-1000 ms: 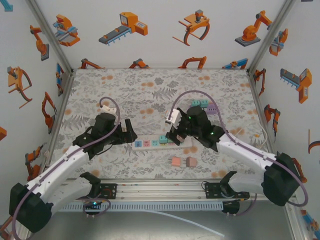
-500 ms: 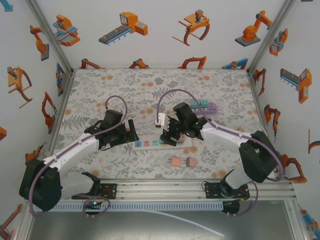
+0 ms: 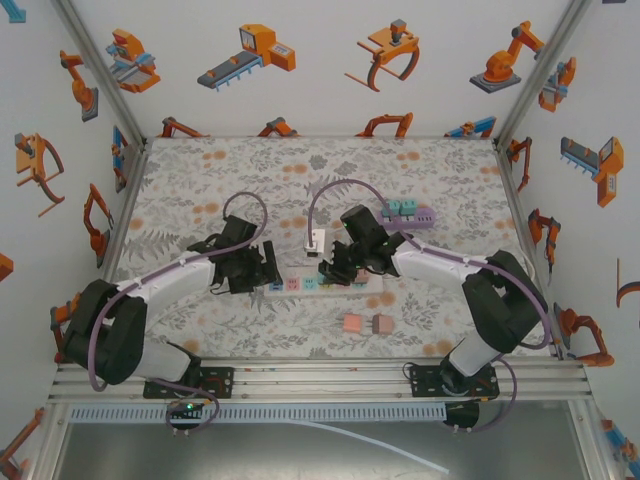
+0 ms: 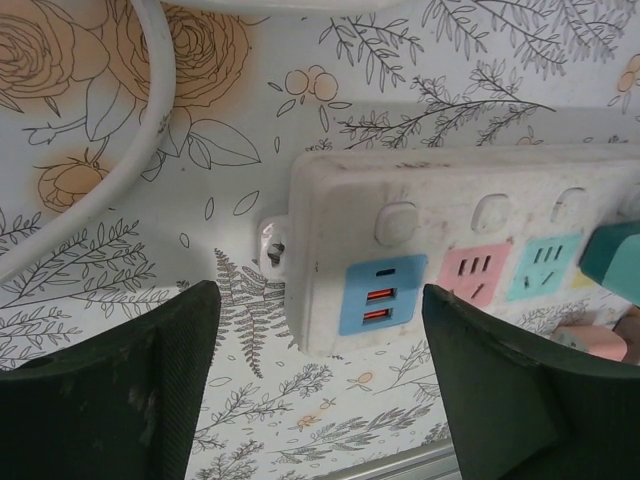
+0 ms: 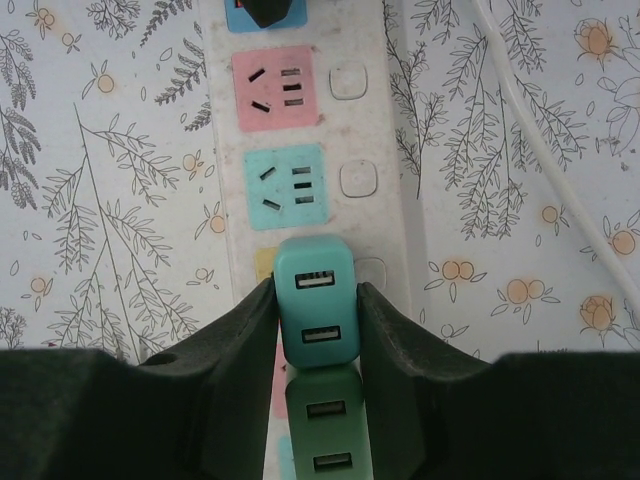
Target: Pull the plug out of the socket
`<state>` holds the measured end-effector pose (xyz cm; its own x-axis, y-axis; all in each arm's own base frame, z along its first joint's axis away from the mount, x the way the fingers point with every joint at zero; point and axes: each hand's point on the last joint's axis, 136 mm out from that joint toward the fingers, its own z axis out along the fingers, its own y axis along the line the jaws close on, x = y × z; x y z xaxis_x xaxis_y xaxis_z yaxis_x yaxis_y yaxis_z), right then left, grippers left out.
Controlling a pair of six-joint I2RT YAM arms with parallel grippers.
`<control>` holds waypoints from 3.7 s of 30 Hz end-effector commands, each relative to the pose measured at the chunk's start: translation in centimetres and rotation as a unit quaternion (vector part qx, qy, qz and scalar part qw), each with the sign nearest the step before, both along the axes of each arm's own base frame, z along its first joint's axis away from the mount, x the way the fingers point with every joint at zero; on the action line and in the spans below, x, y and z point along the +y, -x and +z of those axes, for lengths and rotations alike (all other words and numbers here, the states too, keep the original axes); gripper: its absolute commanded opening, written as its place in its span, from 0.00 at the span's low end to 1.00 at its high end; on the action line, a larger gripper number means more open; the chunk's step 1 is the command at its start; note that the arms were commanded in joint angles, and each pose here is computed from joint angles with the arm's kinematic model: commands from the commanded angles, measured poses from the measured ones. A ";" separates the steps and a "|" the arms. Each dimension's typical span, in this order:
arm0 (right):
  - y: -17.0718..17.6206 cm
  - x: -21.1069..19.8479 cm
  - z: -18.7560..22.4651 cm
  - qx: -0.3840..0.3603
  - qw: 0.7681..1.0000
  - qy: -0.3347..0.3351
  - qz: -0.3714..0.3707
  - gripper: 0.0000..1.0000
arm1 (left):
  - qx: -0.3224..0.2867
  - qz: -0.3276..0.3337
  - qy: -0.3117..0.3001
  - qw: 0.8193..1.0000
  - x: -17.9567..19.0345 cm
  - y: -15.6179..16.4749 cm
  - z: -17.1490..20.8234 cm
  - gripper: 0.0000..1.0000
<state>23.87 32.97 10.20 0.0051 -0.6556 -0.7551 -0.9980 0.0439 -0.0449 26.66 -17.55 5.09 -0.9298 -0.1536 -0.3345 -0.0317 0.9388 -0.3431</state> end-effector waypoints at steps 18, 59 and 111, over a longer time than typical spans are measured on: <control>-1.0 1.4 3.6 -0.031 0.999 -0.035 0.017 0.31 | 0.040 0.007 -0.085 0.996 1.8 1.4 -2.6 0.68; -1.1 -0.8 15.1 -0.029 0.969 -0.199 -0.141 0.30 | -0.009 0.002 -0.083 0.997 -0.3 -0.1 1.7 0.64; 7.0 -5.3 -1.5 0.259 0.651 -0.272 -0.659 0.30 | -0.347 -0.607 0.025 0.715 -4.2 15.9 15.7 0.97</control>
